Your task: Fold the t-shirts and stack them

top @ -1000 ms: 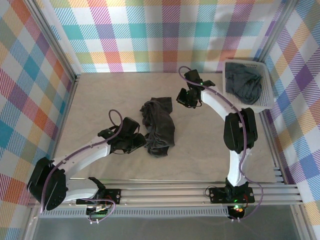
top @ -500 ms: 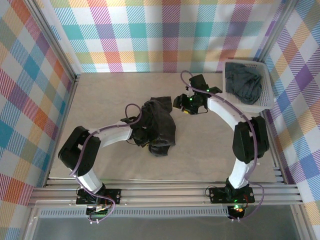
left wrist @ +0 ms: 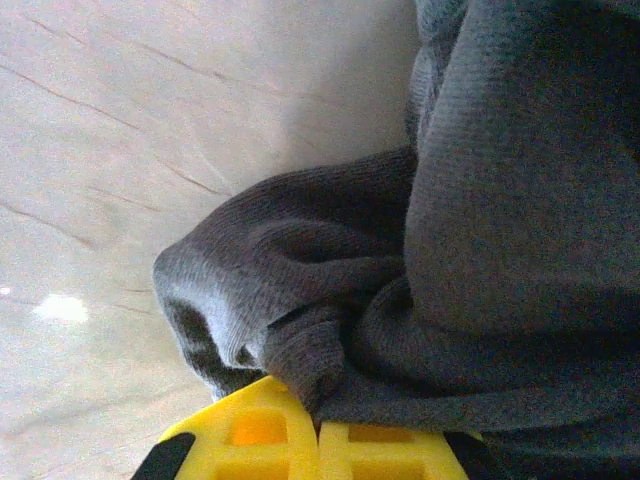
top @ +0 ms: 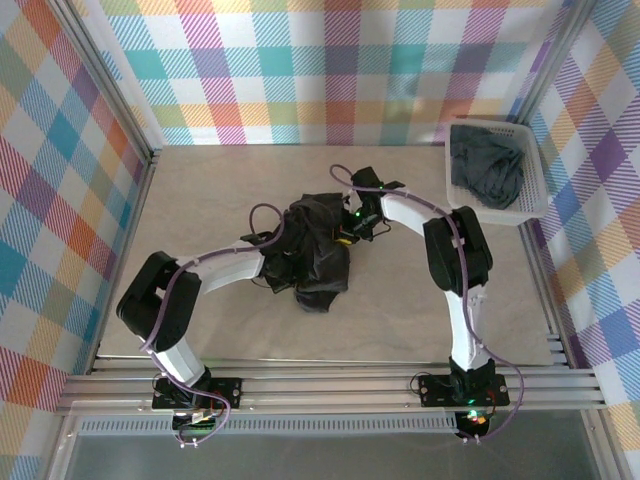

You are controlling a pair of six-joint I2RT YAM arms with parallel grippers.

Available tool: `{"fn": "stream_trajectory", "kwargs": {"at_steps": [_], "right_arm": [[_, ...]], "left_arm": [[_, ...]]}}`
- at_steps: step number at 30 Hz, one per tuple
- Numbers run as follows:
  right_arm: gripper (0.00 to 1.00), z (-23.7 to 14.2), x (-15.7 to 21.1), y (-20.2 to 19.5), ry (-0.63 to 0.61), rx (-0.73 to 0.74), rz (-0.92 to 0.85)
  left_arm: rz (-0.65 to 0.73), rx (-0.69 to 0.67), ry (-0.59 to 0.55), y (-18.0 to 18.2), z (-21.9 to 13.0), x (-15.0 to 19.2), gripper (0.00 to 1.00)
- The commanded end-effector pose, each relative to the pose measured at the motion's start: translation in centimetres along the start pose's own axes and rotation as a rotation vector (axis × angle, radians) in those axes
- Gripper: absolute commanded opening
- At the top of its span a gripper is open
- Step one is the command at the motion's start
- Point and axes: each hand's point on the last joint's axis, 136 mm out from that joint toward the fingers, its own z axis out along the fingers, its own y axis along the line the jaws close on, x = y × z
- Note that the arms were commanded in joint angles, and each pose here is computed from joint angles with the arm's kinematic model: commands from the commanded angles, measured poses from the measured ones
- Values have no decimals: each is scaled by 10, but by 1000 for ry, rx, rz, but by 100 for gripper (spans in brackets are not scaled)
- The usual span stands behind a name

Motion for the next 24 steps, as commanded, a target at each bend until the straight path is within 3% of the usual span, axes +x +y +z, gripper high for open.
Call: {"fn": "stream_trajectory", "kwargs": {"at_steps": [1, 7, 12, 16, 20, 24], "right_arm": [[0, -72, -21, 23, -192, 5, 22], [0, -162, -32, 25, -388, 73, 59], [0, -233, -30, 40, -530, 118, 57], [0, -295, -21, 63, -686, 83, 27], [0, -329, -8, 90, -753, -16, -35], [0, -323, 20, 116, -686, -146, -90]], "left_arm": [[2, -42, -98, 10, -33, -32, 0], [4, 55, -212, -23, -84, -106, 0], [59, 119, -316, -69, -133, -167, 0], [116, 246, -409, -121, -177, -204, 0], [159, 332, -500, -161, -215, -234, 0], [173, 313, -603, -168, -239, -259, 0]]}}
